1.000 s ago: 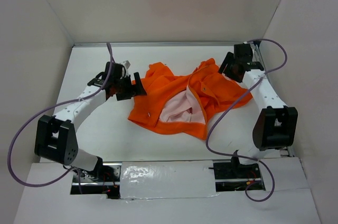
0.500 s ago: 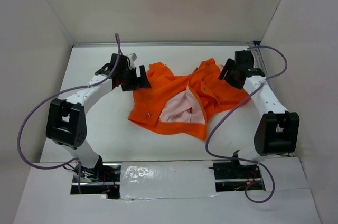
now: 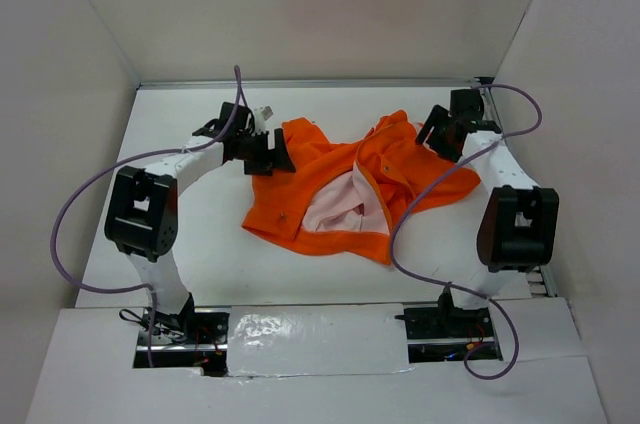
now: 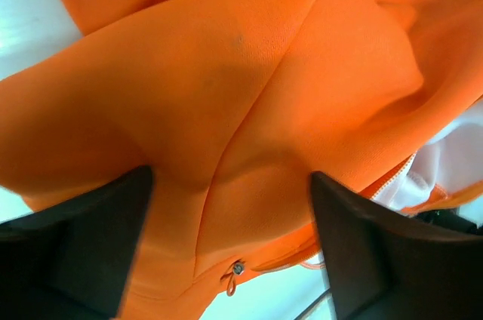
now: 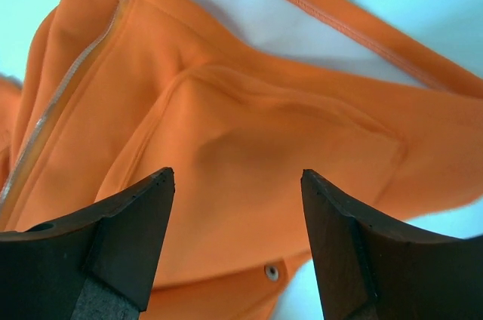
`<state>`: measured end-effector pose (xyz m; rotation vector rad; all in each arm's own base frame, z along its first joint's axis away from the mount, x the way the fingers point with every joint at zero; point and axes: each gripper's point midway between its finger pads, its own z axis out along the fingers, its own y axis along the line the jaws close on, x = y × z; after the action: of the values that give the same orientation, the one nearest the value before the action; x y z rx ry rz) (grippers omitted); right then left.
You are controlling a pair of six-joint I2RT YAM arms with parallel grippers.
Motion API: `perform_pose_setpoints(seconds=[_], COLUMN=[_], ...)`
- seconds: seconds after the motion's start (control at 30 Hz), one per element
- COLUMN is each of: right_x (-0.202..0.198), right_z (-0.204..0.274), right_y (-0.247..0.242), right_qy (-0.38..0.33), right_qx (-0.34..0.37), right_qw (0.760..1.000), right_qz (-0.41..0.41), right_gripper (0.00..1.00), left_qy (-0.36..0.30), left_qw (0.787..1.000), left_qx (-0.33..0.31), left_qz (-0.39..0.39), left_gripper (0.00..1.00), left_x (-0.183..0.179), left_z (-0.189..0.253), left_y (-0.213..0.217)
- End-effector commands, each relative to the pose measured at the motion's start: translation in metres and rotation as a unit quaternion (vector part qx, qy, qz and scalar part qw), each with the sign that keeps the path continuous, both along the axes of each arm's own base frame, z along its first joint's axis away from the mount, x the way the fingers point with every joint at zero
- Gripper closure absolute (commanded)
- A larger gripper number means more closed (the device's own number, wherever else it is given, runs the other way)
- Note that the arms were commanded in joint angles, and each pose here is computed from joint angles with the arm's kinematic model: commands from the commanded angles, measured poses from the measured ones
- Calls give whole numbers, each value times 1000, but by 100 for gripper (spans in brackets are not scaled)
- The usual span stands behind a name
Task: Zip up the jacket
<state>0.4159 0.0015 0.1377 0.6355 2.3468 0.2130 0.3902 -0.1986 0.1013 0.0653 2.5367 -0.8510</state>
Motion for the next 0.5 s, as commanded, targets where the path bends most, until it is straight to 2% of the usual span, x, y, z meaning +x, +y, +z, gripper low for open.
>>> perform_pose_setpoints(seconds=[0.0, 0.03, 0.07, 0.1, 0.13, 0.17, 0.3, 0.43, 0.47], right_x=[26, 26, 26, 24, 22, 16, 8, -8, -19], right_z=[1, -15, -22, -31, -42, -52, -58, -15, -16], right_y=[1, 0, -1, 0, 1, 5, 14, 17, 22], right_qy=[-21, -1, 9, 24, 39, 52, 45, -3, 1], right_qx=[-10, -12, -13, -11, -9, -4, 5, -28, -33], right_qw=[1000, 1000, 1000, 1000, 999, 998, 999, 1000, 999], right_qz=[16, 13, 13, 15, 17, 21, 19, 3, 8], right_gripper=[25, 24, 14, 14, 14, 14, 15, 12, 11], left_qy=[-11, -9, -4, 1, 4, 13, -5, -7, -10], left_qw=[998, 998, 997, 997, 996, 996, 994, 995, 995], left_qx=[-30, -34, -42, -47, -54, -58, -80, -84, -90], left_qz=[-47, -51, -61, -65, -70, -68, -80, -55, -52], left_gripper=[10, 18, 29, 66, 88, 100, 100, 100, 100], left_x=[3, 3, -2, -4, -6, -11, -28, -47, -56], left_z=[6, 3, 1, -1, -2, -6, 8, 23, 30], left_y=[-17, -19, -22, -24, -26, -25, -27, -21, -20])
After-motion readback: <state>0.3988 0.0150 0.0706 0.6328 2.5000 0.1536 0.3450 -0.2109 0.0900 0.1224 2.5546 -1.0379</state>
